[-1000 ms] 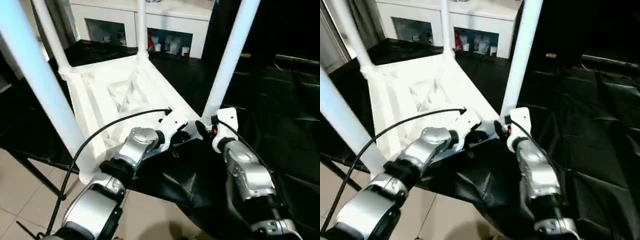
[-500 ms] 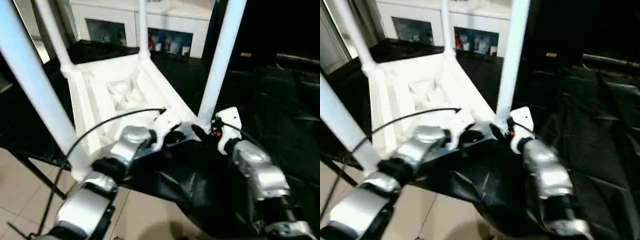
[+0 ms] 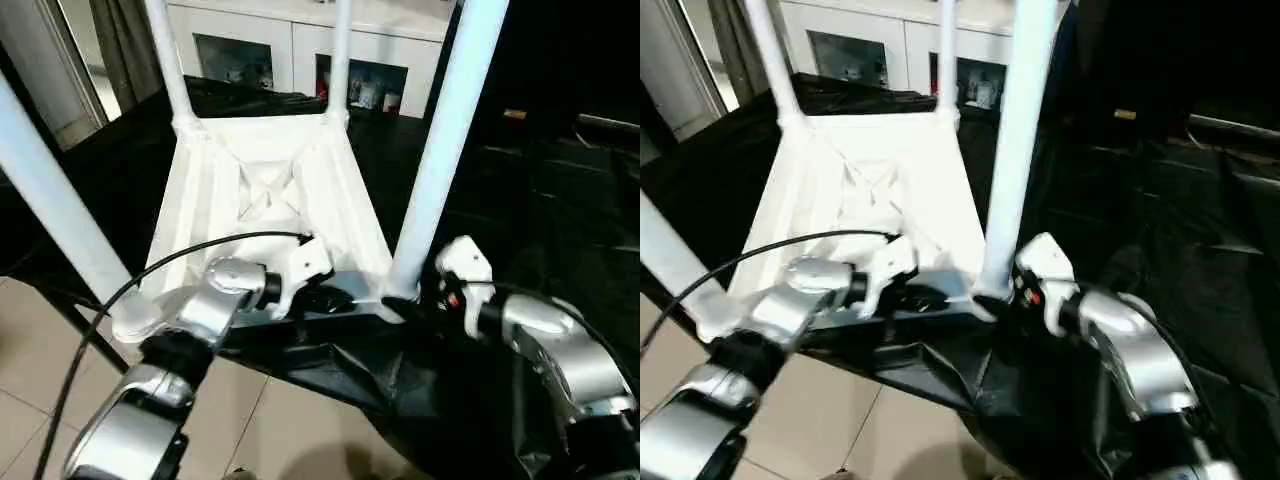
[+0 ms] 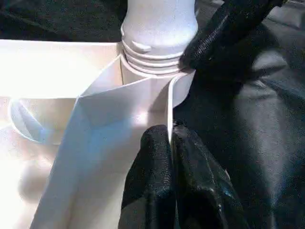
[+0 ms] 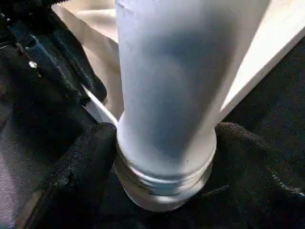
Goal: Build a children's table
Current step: Rotate leg to tighten
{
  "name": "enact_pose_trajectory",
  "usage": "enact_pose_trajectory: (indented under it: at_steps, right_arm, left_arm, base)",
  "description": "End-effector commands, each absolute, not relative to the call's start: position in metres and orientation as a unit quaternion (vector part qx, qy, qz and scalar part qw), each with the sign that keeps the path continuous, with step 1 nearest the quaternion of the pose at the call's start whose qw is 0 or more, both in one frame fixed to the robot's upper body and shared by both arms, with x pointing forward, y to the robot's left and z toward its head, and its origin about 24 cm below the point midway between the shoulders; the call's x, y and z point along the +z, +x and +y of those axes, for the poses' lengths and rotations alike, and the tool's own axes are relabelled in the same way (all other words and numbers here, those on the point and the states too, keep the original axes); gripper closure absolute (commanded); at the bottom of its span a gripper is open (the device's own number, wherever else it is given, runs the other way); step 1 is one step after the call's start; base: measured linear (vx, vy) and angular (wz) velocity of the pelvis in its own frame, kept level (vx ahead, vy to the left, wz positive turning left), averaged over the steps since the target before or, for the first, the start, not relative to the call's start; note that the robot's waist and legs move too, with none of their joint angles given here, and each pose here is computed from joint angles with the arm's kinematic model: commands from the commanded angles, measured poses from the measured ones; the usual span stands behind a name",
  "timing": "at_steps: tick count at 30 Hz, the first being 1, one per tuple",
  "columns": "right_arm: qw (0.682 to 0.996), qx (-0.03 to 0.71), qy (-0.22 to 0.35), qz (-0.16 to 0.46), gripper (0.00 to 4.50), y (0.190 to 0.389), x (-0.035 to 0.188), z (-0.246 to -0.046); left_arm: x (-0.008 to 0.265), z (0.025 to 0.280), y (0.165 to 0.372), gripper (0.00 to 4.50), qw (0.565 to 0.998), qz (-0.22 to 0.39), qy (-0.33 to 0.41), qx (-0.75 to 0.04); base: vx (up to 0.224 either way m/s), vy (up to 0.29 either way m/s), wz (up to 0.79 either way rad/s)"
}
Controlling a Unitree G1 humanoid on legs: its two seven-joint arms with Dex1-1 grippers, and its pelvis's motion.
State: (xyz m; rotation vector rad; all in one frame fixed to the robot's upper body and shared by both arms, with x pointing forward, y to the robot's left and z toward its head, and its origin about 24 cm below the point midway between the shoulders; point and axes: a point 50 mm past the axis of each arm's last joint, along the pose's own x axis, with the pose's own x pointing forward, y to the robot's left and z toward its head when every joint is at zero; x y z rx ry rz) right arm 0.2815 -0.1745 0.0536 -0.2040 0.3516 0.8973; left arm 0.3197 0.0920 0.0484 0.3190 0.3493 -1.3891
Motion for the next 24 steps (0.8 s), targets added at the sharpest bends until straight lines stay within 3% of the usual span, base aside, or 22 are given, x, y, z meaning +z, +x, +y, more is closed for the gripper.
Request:
enact_pose_trajectory:
  at_steps: [1, 11, 19, 21, 24]
  right_arm:
    - [0.879, 0.438, -0.09, 0.162, 0.95, 0.281, 0.058, -0.173]
    - [0.877, 0.446, -0.075, 0.163, 1.67, 0.28, 0.058, -0.171]
    - [0.874, 0.453, -0.066, 0.163, 1.76, 0.277, 0.057, -0.17]
    - [0.879, 0.443, -0.065, 0.165, 1.76, 0.278, 0.054, -0.17]
    - [0.91, 0.371, -0.069, 0.17, 1.77, 0.288, 0.044, -0.171]
  left_arm:
    - [0.063, 0.081, 0.317, 4.5, 0.729, 0.113, 0.126, -0.663]
    - [0.064, 0.081, 0.314, 4.5, 0.724, 0.115, 0.125, -0.669]
    - [0.063, 0.083, 0.313, 4.5, 0.726, 0.12, 0.123, -0.666]
    - [0.061, 0.083, 0.314, 4.5, 0.734, 0.124, 0.125, -0.656]
    - [0.057, 0.079, 0.322, 4.5, 0.766, 0.132, 0.129, -0.615]
  base:
    - [0.0, 0.0, 0.0]
    - [0.0, 0.0, 0.0]
    - [0.0, 0.0, 0.0]
    - [0.0, 0.0, 0.0]
    - [0.0, 0.0, 0.0]
